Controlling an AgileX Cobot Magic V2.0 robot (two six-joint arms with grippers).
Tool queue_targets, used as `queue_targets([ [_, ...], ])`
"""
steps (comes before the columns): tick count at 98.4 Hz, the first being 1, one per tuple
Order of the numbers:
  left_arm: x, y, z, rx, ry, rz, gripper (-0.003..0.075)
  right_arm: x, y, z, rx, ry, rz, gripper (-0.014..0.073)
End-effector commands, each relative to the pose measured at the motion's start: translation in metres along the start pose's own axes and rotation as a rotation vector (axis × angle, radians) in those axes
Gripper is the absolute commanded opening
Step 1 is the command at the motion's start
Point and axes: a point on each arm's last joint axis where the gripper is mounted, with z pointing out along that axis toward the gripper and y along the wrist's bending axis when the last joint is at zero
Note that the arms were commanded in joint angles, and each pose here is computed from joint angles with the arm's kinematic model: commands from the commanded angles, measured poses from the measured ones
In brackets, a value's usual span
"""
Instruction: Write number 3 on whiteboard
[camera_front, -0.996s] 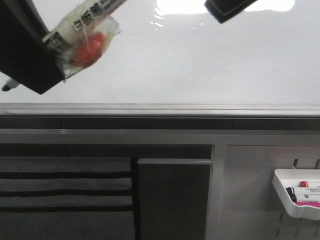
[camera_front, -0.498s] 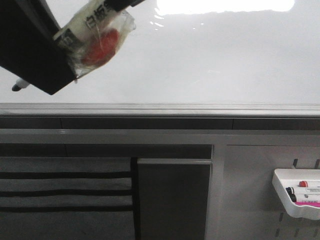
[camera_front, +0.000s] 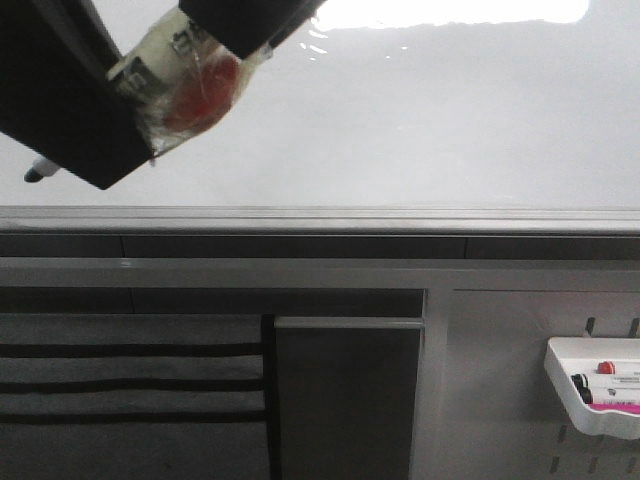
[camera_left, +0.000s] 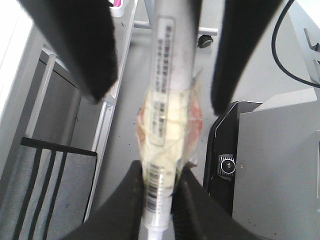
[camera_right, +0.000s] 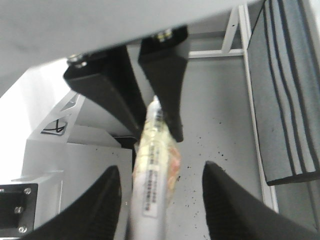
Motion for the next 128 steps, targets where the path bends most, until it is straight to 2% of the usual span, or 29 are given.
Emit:
queue_targets([
  [1, -0.0133, 0.0004, -0.0138, -0.042, -0.096, 0.005, -0.0020, -0.0135, 0.0082, -0.0160, 0.017, -0.069, -0.036, 0.0309],
  [15, -0.0133, 0.0004, -0.0138, -0.042, -0.096, 0.005, -0.0020, -0.0172, 0.0151, -0.0119, -0.002, -0.066, -0.095, 0.0309],
  [29, -0.0130, 0.0006, -0.0138, -0.044, -0.093, 0.008, -0.0020, -0.0178, 0.0135, -0.0102, 0.039, -0.052, -0.129, 0.0274],
  [62, -0.0130, 0.0006, -0.0138, -0.044, -0.093, 0.008, -0.0020, -0.0180, 0.0112, -0.0100, 0.065, -0.055, -0.133, 0.0247],
  [98, -0.0129, 0.0007, -0.0138, -0.046, -0.092, 0.009, -0.0020, -0.0180, 0.0111, -0.0100, 0.065, -0.055, -0.133, 0.0000],
  [121, -0.0125, 0.0010, -0.0138, -0.046, -0.089, 0.008, -0.0015, -0.0177, 0.0122, -0.0114, 0.065, -0.052, -0.138, -0.0014],
  [128, -0.0123, 0.0012, -0.0144, -0.051, -0.089, 0.008, 0.0048, -0.0184, 0.0141, -0.0158, 0.080, -0.057, -0.143, -0.0014],
])
